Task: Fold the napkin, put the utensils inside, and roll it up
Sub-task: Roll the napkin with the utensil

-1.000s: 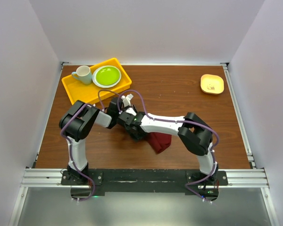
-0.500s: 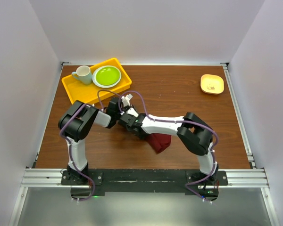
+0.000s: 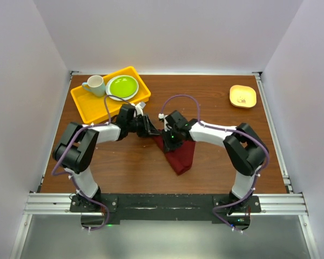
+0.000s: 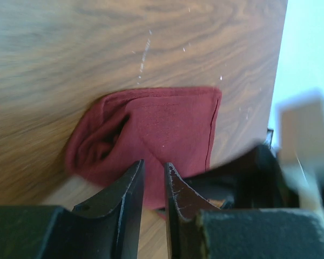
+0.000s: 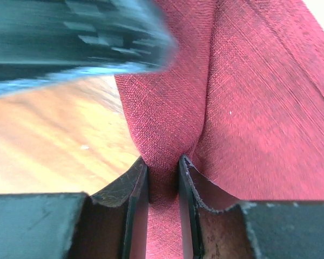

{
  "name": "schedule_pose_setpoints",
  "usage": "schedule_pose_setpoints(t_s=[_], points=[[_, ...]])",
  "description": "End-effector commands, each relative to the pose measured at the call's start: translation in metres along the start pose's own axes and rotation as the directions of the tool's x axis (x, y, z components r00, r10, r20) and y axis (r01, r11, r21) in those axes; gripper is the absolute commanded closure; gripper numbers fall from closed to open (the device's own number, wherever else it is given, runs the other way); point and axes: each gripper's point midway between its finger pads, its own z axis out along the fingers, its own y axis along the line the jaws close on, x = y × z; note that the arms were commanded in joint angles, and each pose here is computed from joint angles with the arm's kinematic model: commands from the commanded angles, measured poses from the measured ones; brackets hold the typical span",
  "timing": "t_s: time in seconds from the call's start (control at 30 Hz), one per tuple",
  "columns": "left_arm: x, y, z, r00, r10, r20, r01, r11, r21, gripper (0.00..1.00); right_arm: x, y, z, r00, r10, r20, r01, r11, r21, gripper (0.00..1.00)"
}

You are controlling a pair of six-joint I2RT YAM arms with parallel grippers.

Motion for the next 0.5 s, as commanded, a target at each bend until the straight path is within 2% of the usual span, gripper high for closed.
schedule_pose_setpoints(t_s=[0.0, 0.17, 0.47], points=[[-0.020, -0.008, -0.019, 0.997, 0.048, 0.061, -0.045, 0.998, -0.050, 0.73, 0.046, 0.036, 0.019, 0.973, 0.088, -0.211, -0.165, 0.909, -0.382, 0.92], [-0.015, -0.018, -0.014, 0.999, 0.022, 0.035, -0.022, 1.000, 0.013, 0.74, 0.052, 0.039, 0.017, 0.945, 0.152, -0.288, -0.287, 0.807, -0.517, 0.91], [0.015, -0.007, 0.006, 0.999, -0.040, -0.026, 0.041, 0.998, 0.042, 0.78, 0.069, 0.011, 0.035, 0.917, 0.225, -0.328, -0.358, 0.825, -0.436, 0.89]])
